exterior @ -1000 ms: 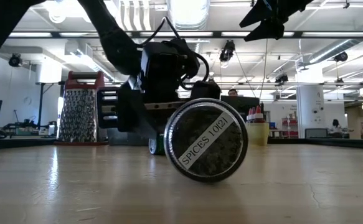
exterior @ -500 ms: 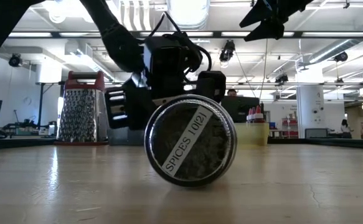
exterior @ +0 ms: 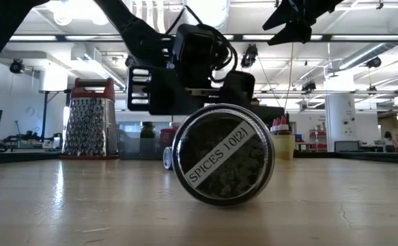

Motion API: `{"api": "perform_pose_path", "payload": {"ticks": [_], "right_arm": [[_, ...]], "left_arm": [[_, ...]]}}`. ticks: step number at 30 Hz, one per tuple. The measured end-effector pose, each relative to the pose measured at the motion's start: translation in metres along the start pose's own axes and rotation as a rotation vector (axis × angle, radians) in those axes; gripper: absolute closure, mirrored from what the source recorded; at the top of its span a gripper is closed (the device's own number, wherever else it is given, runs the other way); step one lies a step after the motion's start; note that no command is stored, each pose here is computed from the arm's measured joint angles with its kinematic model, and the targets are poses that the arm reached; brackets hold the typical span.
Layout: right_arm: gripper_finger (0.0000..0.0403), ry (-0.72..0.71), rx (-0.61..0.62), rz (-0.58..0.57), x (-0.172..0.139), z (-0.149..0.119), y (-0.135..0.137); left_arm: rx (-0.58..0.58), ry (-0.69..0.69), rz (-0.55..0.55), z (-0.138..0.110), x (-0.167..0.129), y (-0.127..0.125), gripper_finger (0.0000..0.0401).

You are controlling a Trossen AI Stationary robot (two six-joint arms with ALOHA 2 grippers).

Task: Pick & Place Kitchen Items
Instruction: Put the gold seasoning bottle into the black bin

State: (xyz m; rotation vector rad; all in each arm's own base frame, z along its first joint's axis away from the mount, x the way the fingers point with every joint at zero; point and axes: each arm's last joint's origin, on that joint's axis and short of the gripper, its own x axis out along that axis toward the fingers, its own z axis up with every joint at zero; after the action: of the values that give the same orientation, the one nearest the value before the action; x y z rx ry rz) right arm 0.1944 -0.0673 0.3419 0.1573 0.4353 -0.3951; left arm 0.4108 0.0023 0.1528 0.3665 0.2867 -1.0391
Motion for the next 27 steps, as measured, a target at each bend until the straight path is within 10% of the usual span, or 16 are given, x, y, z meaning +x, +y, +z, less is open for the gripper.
{"api": "perform_pose_path", "payload": {"ticks": [27], "right_arm": [[0.0039, 0.0, 0.003, 0.0, 0.0, 0.0, 0.0]], "left_arm": [[0.143, -0.103, 0.004, 0.012, -0.011, 0.009, 0.0089]]}}
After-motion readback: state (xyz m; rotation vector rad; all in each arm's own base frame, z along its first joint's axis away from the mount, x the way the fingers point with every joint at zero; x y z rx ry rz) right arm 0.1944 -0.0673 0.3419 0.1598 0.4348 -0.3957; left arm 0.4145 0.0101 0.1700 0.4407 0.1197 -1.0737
